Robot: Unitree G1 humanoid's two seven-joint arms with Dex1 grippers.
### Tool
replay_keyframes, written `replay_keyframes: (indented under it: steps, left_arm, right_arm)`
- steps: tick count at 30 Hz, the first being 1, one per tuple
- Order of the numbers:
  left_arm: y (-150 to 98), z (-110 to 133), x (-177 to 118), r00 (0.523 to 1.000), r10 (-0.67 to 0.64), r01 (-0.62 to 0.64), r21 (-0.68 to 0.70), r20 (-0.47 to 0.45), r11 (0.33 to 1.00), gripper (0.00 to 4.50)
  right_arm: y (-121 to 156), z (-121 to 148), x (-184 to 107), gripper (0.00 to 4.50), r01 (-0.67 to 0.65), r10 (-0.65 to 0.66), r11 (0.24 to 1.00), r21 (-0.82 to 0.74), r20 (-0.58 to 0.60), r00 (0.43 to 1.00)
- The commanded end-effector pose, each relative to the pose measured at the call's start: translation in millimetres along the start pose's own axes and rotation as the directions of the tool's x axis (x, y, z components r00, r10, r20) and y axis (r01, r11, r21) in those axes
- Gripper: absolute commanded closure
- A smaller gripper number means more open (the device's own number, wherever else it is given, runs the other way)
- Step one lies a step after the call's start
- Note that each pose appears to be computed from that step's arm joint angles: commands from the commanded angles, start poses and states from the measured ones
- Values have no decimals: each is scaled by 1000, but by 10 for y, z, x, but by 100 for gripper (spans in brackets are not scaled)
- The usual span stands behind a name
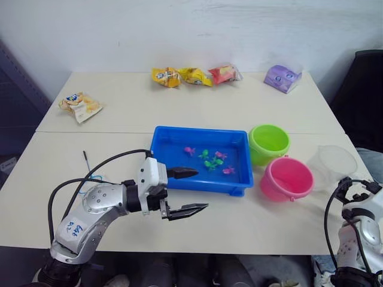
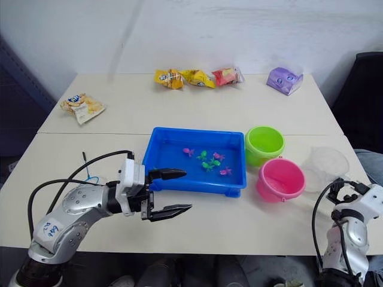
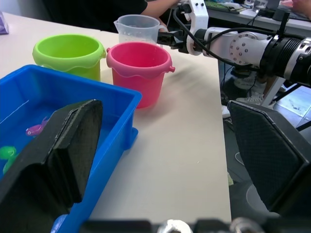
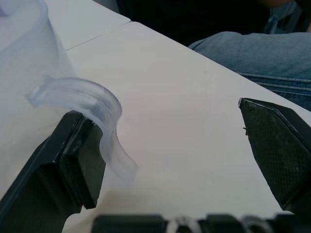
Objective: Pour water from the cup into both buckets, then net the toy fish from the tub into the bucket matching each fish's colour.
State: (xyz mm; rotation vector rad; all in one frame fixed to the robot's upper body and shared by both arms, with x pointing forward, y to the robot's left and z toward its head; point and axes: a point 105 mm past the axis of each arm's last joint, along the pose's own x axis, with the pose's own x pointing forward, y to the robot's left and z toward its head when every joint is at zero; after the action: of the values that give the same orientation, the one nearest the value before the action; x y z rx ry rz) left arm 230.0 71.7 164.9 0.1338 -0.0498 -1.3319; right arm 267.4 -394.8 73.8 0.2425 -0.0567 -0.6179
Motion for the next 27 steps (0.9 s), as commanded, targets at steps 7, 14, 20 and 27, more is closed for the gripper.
replay_keyframes:
  steps: [7,14,20,27]
  left_arm:
    - [8,78,-3,1000,-12,12,67,-3,998,0]
    - [72,69,39,1000,-12,11,84,10,996,0]
    - [142,52,56,1000,-2,0,94,30,996,0]
    - [190,96,106,994,-69,64,71,83,995,0]
  right_arm:
    - [-61,196,103,362,-30,22,992,121,64,998]
    - [66,457,60,445,-83,61,984,156,141,988]
    - [141,820,-53,445,-115,85,983,142,206,975]
    - [350,1366,-296,445,-222,292,937,-269,261,920]
